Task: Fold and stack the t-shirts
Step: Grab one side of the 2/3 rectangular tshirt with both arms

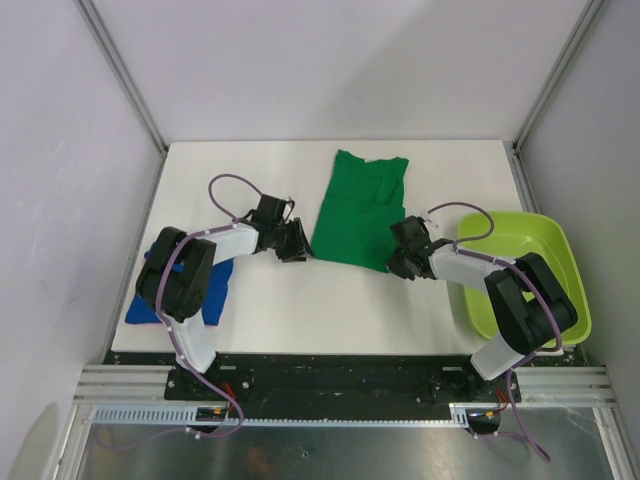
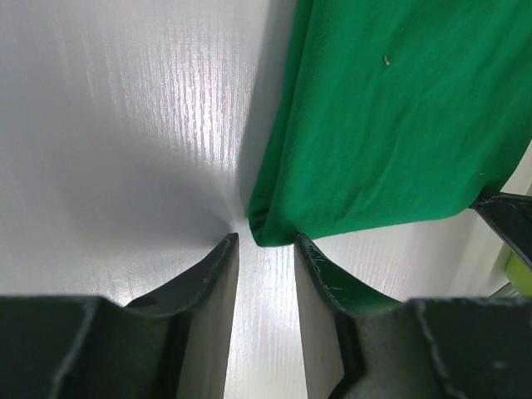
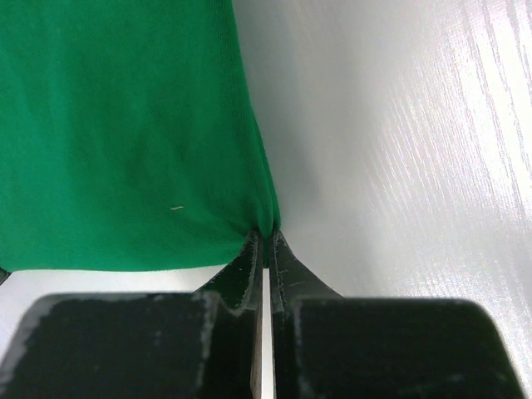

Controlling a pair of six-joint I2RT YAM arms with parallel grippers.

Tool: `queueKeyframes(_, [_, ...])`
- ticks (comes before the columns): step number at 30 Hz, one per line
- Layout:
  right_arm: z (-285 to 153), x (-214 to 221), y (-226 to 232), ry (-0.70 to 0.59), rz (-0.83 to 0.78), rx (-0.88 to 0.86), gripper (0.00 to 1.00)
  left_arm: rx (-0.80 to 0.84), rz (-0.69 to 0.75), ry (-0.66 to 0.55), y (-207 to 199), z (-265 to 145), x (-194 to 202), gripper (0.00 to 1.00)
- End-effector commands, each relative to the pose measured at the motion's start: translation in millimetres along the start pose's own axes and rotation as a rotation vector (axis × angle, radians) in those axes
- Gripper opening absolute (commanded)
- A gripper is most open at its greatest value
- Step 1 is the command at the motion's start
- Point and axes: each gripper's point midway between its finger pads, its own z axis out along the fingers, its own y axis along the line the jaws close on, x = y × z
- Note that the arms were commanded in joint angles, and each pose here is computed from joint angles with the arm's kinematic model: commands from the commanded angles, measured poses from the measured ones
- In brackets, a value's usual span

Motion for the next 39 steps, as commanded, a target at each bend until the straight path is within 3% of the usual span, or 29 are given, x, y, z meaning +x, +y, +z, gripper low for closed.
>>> queueKeyframes(1, [-0.3, 11.0, -15.4, 0.030, -0.033, 0.060, 0.00, -0.024, 0.000, -0.021, 3.0, 4.9, -3.5, 0.38])
queueKeyframes(11, [-1.7, 10.5, -14.6, 0.029, -0.034, 0.055, 0.00, -0.028, -0.002, -0.022, 3.4, 7.1, -4.8, 0.38])
queueKeyframes(22, [-3.3, 11.1, -15.1, 0.031, -0.040, 0.057, 0.00, -0.063, -0.009, -0.019, 11.1, 11.1, 1.2, 0.28])
queueKeyframes(33, [-13.4, 17.0, -16.1, 0.030, -0.063, 0.033, 0.00, -0.078, -0.007, -0.016, 14.9, -1.0, 20.6, 0.02])
queueKeyframes(39, [-31.9, 21.5, -20.8, 0.028, -0.074, 0.015, 0.00, -0.050, -0.015, -0.033, 6.6, -22.3, 36.7, 0.00])
